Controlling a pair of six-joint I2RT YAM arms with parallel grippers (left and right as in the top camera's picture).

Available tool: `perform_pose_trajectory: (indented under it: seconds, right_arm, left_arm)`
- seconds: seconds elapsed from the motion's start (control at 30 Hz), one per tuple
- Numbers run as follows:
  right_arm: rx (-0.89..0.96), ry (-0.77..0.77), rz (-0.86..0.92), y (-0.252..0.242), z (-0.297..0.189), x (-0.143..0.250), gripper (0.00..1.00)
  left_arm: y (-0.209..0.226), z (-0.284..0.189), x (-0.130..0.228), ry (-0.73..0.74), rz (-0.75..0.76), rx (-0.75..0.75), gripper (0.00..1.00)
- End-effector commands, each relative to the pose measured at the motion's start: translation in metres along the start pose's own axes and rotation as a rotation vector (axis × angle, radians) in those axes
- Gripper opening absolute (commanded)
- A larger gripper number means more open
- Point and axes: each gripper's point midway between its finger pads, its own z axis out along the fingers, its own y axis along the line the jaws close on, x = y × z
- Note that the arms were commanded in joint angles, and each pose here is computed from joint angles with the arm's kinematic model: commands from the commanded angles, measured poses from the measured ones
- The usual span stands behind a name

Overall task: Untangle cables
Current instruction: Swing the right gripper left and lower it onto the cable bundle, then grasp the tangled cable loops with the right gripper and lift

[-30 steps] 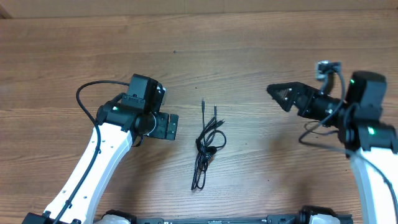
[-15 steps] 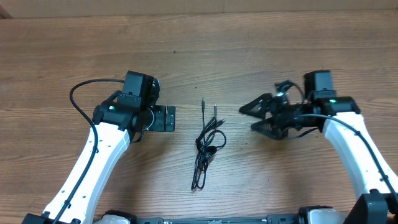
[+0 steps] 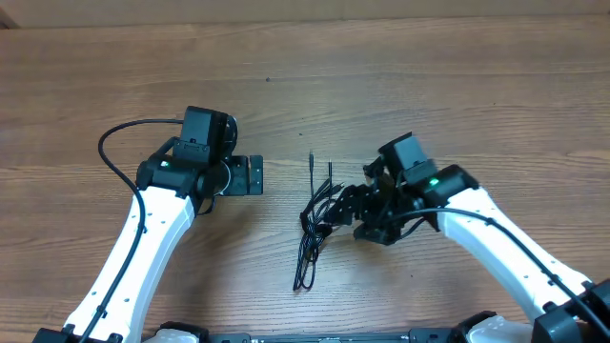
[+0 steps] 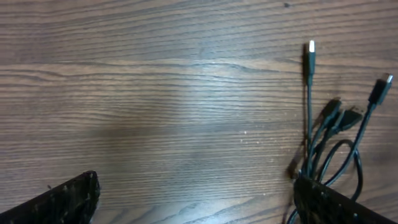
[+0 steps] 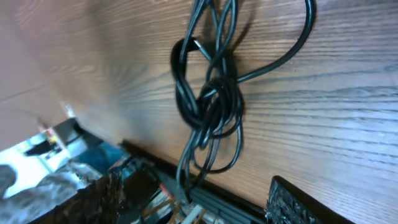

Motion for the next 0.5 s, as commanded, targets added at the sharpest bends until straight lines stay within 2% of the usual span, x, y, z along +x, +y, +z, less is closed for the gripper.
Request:
perform_pose_trajectory:
  seconds: [0.0, 0.47]
  right_arm:
    - [0.088, -0.071, 0.132, -0.015, 0.011, -0.004, 0.74]
    - [0.130, -0.144, 0.143, -0.010, 0.025, -0.005, 0.66]
  left_arm:
    - [0.006, -0.005, -0.010, -0.027, -0.037, -0.018, 1.00]
    - [0.005, -0.005, -0.008, -0.020, -0.051, -0.012, 1.00]
